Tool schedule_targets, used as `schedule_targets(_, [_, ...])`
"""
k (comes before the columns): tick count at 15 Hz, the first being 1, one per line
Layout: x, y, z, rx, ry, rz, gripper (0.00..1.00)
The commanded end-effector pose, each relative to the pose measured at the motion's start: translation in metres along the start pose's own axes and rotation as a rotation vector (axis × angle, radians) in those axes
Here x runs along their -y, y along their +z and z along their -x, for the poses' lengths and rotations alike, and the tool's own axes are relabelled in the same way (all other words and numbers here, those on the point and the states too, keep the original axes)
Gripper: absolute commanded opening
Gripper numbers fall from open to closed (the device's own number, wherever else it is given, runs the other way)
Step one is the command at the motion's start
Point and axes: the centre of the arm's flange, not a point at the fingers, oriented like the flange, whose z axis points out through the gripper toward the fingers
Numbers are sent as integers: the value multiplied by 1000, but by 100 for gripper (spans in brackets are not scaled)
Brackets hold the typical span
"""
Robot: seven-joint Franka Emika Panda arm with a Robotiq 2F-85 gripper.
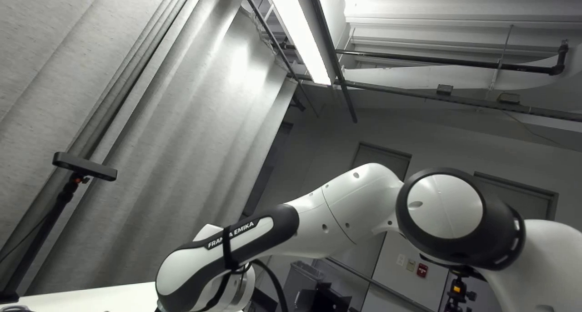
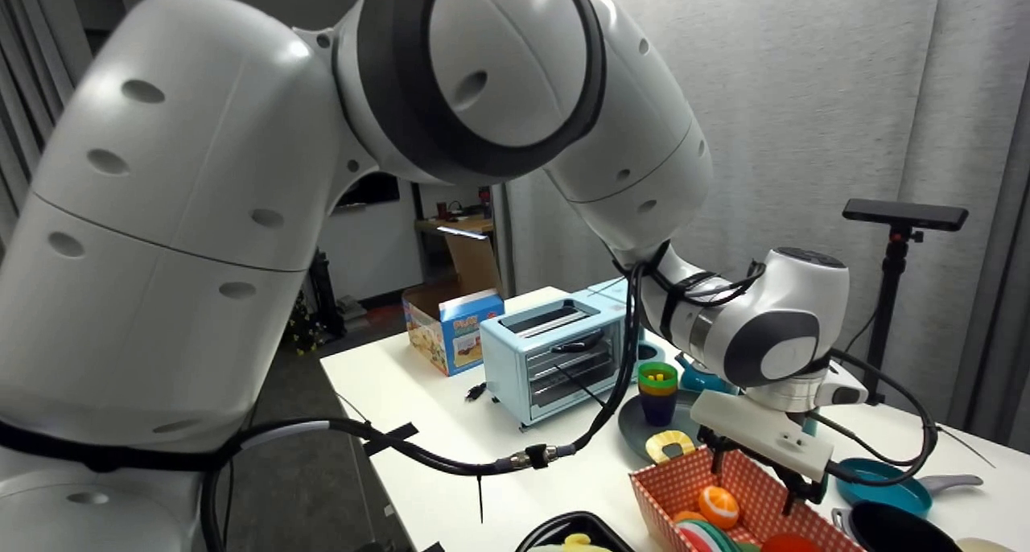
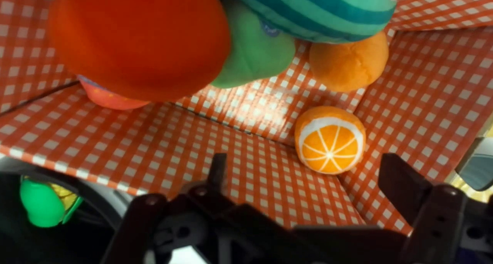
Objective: Take the banana, orange, purple and lemon plush toys out of the box and put them on the tray
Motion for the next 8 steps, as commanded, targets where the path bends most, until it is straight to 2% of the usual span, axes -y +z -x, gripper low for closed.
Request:
schedule_targets(1, [-4,9,-16,-41,60,-65,100])
schedule_targets(8, [-6,27,-19,-41,126,-97,100])
